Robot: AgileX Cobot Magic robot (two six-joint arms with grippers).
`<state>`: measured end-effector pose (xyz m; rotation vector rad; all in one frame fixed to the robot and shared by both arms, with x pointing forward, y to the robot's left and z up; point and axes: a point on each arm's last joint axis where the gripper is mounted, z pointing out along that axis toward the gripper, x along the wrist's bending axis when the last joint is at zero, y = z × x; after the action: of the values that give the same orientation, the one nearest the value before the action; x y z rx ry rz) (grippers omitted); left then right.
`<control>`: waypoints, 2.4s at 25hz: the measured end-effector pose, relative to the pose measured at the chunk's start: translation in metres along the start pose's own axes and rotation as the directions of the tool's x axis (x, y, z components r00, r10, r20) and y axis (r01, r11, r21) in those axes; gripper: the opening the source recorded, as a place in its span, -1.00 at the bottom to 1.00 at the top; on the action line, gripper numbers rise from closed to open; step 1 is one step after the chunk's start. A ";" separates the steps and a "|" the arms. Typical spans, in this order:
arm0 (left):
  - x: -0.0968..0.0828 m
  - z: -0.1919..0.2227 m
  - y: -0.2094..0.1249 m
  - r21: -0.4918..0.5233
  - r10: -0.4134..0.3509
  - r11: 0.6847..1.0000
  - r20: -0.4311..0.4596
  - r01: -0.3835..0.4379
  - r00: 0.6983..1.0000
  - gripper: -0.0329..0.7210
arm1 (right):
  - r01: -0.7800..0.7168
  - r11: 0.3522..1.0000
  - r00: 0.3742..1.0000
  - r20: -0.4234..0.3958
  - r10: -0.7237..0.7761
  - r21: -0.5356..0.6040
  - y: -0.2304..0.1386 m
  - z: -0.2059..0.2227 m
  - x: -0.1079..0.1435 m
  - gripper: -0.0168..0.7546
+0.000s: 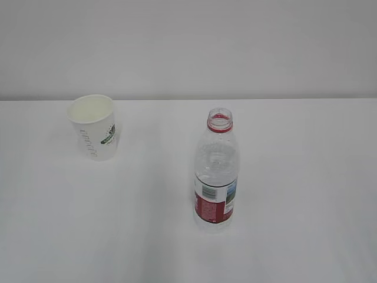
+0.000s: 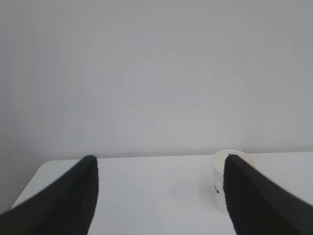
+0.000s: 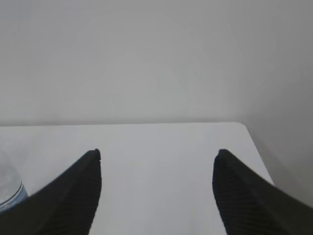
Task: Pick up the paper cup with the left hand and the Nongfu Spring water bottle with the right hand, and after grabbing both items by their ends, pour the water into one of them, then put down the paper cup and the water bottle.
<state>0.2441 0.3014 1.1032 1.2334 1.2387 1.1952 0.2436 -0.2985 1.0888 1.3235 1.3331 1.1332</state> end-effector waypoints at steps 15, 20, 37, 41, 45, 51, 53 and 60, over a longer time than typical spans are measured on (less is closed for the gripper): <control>0.000 0.061 0.026 -0.088 0.000 0.996 0.000 0.000 1.000 0.62 | 0.000 0.995 1.000 0.000 0.000 -0.098 0.029 0.042 0.000 0.43; 0.000 0.077 0.027 -0.085 0.000 0.996 0.000 0.000 1.000 0.62 | 0.000 0.995 1.000 0.000 0.000 -0.100 0.035 0.061 0.000 0.43; 0.000 0.123 0.020 -0.021 0.000 1.000 0.000 0.000 1.000 0.62 | 0.076 0.994 0.997 0.013 -0.075 -0.075 0.040 0.124 -0.001 0.43; 0.000 0.133 0.016 0.001 0.000 1.000 0.000 0.000 1.000 0.62 | 0.077 0.994 0.997 0.008 -0.076 -0.077 0.039 0.137 0.000 0.43; 0.000 0.143 0.015 -0.005 0.000 1.000 0.000 0.000 1.000 0.62 | 0.078 0.994 0.997 0.003 -0.078 -0.079 0.037 0.152 0.000 0.43; 0.000 0.159 0.007 0.026 0.035 0.999 0.003 -0.036 0.999 0.54 | 0.078 0.995 0.997 -0.005 -0.078 -0.068 0.032 0.173 0.001 0.43; 0.000 0.166 0.003 0.052 0.039 0.998 0.005 -0.040 0.999 0.51 | 0.078 0.995 0.997 -0.008 -0.078 -0.059 0.029 0.181 0.001 0.43; -0.001 0.195 -0.014 0.103 0.045 0.994 0.012 -0.046 0.999 0.49 | 0.076 0.995 0.997 -0.016 -0.077 -0.063 0.021 0.204 0.002 0.43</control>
<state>0.4384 0.3016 1.0818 1.3484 1.2848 1.1684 0.4485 -0.2952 1.0764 1.2098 1.3397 1.1282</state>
